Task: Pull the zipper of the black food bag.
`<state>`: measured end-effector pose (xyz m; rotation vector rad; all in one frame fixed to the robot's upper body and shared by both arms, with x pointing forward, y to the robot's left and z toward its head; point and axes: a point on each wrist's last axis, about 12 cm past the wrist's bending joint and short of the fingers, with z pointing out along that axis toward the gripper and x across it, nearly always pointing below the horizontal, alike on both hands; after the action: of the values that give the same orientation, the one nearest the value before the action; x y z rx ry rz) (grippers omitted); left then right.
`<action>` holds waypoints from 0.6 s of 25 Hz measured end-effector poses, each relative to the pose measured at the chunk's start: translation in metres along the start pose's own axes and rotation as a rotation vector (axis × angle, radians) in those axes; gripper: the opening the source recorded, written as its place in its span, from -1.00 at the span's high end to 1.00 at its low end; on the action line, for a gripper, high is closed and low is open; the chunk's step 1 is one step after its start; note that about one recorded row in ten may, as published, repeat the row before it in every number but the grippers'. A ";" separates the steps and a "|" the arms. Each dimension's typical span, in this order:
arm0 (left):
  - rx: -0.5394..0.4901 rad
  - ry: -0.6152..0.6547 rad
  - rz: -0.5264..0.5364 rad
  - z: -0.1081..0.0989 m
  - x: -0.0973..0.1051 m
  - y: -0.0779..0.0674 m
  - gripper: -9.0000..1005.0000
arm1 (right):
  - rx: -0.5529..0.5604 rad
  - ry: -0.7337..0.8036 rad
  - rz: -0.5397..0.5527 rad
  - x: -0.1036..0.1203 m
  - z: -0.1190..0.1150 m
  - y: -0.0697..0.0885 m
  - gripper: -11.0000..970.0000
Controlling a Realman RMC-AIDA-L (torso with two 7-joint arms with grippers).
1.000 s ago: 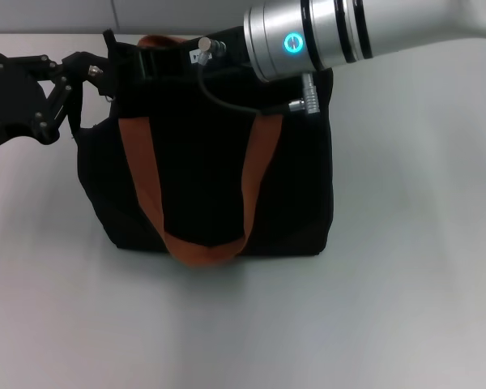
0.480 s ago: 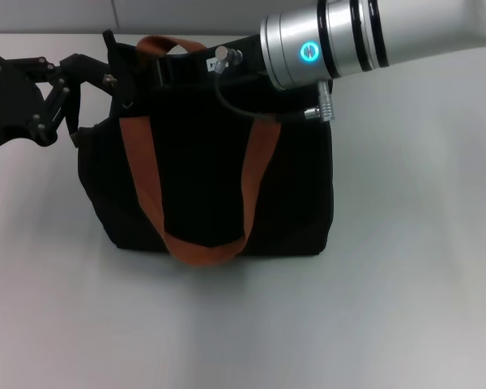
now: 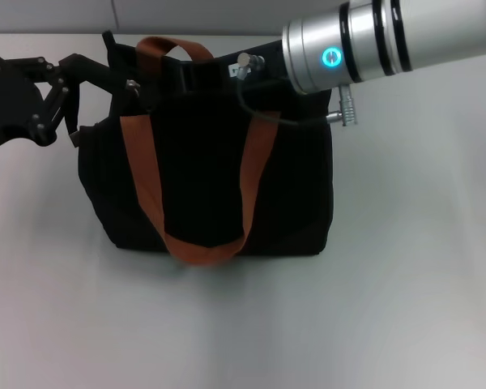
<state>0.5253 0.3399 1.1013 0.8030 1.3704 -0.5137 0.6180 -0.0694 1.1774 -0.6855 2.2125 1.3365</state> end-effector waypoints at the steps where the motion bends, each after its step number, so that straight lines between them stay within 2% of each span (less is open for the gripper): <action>1: 0.000 0.000 0.000 0.000 0.000 0.000 0.93 | 0.005 0.001 -0.001 0.001 -0.002 0.000 0.98; 15: -0.012 0.001 0.005 -0.001 -0.001 0.003 0.93 | 0.057 -0.003 -0.003 0.005 -0.025 -0.004 0.98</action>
<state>0.5266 0.3423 1.1029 0.7968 1.3712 -0.5008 0.6132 -0.0941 1.1819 -0.6651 2.2374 1.2668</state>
